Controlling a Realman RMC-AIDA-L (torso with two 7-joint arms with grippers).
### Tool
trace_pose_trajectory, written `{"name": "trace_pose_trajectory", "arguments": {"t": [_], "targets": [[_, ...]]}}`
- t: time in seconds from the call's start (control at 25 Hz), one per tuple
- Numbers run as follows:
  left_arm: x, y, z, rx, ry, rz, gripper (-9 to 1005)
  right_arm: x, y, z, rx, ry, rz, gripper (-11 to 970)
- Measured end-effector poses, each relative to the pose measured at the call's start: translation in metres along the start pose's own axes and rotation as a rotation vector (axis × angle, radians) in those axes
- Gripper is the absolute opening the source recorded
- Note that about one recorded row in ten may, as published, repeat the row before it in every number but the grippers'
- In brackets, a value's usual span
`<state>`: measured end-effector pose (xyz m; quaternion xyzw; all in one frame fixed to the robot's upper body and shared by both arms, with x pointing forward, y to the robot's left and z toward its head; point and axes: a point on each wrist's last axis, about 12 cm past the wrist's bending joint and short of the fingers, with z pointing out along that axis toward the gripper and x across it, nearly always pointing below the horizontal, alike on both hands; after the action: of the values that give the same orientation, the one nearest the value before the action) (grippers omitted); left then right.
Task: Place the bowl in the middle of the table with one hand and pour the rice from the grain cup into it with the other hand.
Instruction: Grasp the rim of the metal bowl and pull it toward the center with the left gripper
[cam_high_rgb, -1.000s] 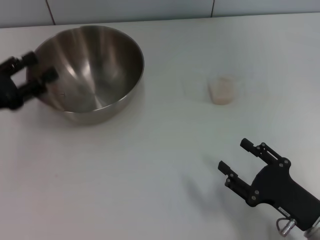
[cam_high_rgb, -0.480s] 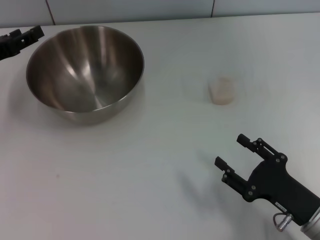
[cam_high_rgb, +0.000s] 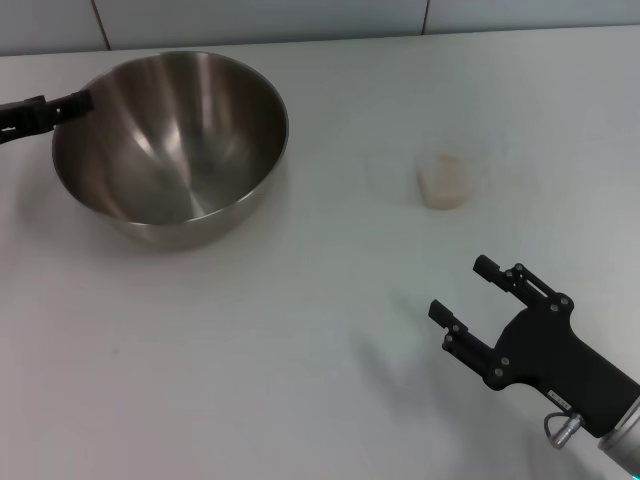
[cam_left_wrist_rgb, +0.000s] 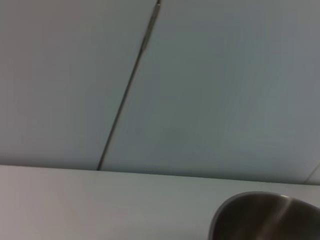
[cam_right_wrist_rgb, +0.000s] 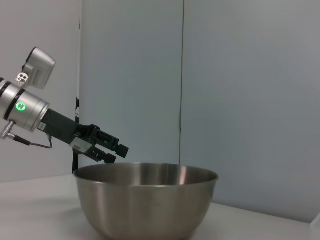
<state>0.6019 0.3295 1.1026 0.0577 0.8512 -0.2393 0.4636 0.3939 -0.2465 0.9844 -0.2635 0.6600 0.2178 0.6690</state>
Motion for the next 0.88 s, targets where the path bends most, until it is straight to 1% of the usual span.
{"name": "trace_pose_trajectory", "arguments": {"t": [0.28, 0.4, 0.64, 0.88], "targets": [[0.0033, 0.0015, -0.0016, -0.008, 0.023, -0.008, 734, 0.0004, -0.0032, 0.0041, -0.005, 0.010, -0.007, 699], [0.0061, 0.0021, -0.0013, -0.015, 0.050, 0.007, 730, -0.0001, -0.0047, 0.0055, -0.005, 0.009, -0.008, 700], [0.0091, -0.0002, 0.0009, -0.013, 0.079, 0.030, 722, 0.0005, -0.0076, 0.0080, 0.001, 0.019, -0.011, 698], [0.0067, -0.0045, 0.0042, -0.003, 0.091, 0.049, 714, 0.0007, -0.0094, 0.0100, 0.000, 0.024, -0.016, 695]]}}
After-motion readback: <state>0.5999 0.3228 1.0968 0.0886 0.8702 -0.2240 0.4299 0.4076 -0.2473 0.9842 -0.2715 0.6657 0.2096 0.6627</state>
